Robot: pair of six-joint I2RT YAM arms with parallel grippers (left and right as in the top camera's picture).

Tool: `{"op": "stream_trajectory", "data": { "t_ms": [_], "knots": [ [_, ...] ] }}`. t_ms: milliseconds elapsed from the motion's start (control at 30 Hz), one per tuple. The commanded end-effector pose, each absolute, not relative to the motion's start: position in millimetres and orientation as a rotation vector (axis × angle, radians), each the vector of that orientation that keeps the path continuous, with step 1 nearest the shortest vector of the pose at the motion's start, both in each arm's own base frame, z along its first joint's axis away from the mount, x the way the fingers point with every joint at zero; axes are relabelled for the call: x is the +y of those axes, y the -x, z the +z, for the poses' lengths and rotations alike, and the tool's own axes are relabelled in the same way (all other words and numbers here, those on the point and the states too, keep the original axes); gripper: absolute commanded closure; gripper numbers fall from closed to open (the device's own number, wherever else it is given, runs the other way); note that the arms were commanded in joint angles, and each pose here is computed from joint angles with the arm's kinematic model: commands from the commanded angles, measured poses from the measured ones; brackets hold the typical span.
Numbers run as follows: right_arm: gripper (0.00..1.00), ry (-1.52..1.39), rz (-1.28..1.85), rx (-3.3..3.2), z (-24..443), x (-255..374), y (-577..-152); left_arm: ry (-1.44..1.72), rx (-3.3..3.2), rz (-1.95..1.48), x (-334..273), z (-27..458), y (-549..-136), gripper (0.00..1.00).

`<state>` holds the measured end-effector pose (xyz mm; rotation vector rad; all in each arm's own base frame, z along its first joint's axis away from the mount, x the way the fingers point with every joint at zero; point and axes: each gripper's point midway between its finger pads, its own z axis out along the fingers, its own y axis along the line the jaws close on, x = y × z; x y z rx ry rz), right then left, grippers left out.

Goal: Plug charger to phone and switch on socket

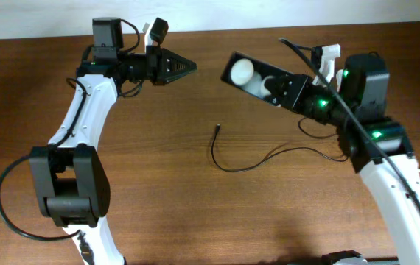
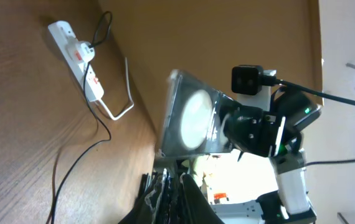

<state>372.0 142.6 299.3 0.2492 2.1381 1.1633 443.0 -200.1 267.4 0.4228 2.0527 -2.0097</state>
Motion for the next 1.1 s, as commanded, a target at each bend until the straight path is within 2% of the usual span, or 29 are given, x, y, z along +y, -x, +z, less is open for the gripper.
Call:
{"op": "stream_trajectory", "data": {
  "t_ms": [0, 133, 200, 233, 333, 467, 567, 800, 1000, 1067],
  "knots": [
    [0.96, -0.385, 1.309, 2.067, 290, 145, -374, -0.405, 2.067, -1.981, -200, 267, -447, 0.88],
    [0.96, -0.580, 1.376, 1.824, 315, 139, -401, -0.245, 2.167, -1.927, -200, 256, -459, 0.80],
    [0.96, -0.772, 1.369, 1.780, 305, 140, -413, -0.160, 2.210, -1.920, -199, 253, -463, 0.75],
    [0.96, -0.794, 1.388, 1.746, 306, 148, -419, -0.129, 2.225, -1.926, -200, 252, -464, 0.70],
    [0.96, -0.811, 1.495, 1.646, 315, 173, -431, -0.097, 2.243, -1.949, -203, 253, -463, 0.64],
    [0.96, -1.021, 1.566, 1.630, 288, 183, -445, -0.122, 2.177, -1.989, -219, 280, -473, 0.53],
    [0.96, -0.995, 1.613, 1.544, 307, 181, -448, -0.173, 2.115, -1.996, -235, 299, -476, 0.43],
    [0.96, -1.024, 1.652, 1.507, 313, 193, -444, -0.049, 2.152, -1.987, -257, 296, -480, 0.44],
    [0.96, -1.052, 1.632, 1.577, 298, 203, -439, 0.051, 2.148, -1.929, -266, 292, -491, 0.53],
    [0.96, -1.046, 1.638, 1.583, 298, 205, -438, 0.073, 2.142, -1.912, -265, 291, -495, 0.53]
  ]
}}
